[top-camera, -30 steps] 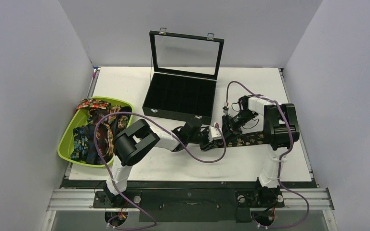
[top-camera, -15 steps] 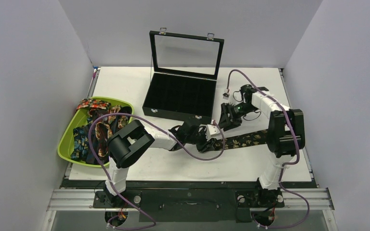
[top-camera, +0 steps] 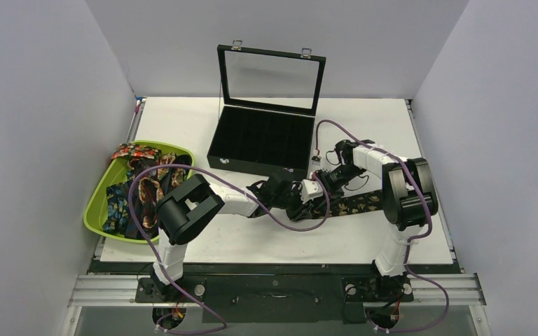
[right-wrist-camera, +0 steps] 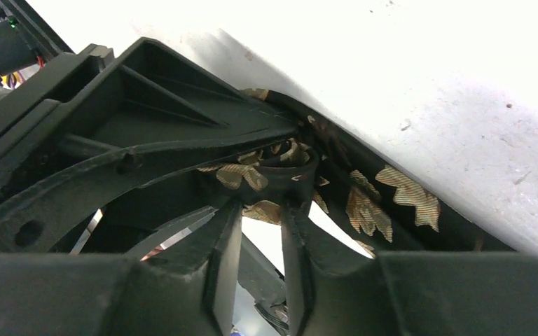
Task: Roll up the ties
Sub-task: Roll the tie at the center of the board.
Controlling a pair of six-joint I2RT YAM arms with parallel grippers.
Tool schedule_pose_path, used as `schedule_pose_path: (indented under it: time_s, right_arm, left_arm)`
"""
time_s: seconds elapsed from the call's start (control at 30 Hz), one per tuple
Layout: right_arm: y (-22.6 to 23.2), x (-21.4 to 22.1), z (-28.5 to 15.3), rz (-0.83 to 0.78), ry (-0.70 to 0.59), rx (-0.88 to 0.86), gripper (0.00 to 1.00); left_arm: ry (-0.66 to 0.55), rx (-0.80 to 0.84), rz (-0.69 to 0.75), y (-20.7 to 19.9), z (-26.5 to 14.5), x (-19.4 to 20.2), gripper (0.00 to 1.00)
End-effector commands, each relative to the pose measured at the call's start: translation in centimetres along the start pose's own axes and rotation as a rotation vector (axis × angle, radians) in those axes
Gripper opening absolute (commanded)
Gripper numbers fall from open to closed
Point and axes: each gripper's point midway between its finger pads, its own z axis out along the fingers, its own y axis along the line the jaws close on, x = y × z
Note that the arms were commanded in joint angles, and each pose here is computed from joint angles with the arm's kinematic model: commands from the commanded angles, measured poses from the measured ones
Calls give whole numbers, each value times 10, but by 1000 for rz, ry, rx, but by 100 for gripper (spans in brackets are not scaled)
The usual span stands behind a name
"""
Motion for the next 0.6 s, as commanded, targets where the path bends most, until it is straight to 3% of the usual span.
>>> schedule_pose_path:
  time_s: [0.0, 0.07, 0.2, 0.3, 0.37, 0.43, 0.5, 0.57]
  right_arm:
    - [-21, 1, 9, -22, 17, 47, 14]
    - [-29, 3, 9, -15, 21, 66, 1]
    - [-45, 4, 8, 16, 27, 87, 0]
    - [-43, 0, 3, 16, 6, 56, 0]
    - [-30, -5, -4, -1, -31, 9, 10]
    - [-13, -10, -13, -20, -75, -36, 28]
    - [4, -15, -21, -37, -113, -78, 37]
    - [14, -16, -25, -42, -128, -97, 40]
  left_arm:
    - [162, -26, -53, 2, -9, 44, 23]
    - [160, -28, -48, 5, -10, 43, 25]
    - [157, -25, -26, 8, -12, 43, 29]
    - [162, -8, -1, 7, -13, 46, 26]
    - [166, 1, 10, 6, -13, 48, 23]
    - [178, 5, 14, 5, -13, 52, 21]
    - [190, 2, 15, 6, -14, 56, 20]
    - [198, 2, 17, 5, -14, 60, 20]
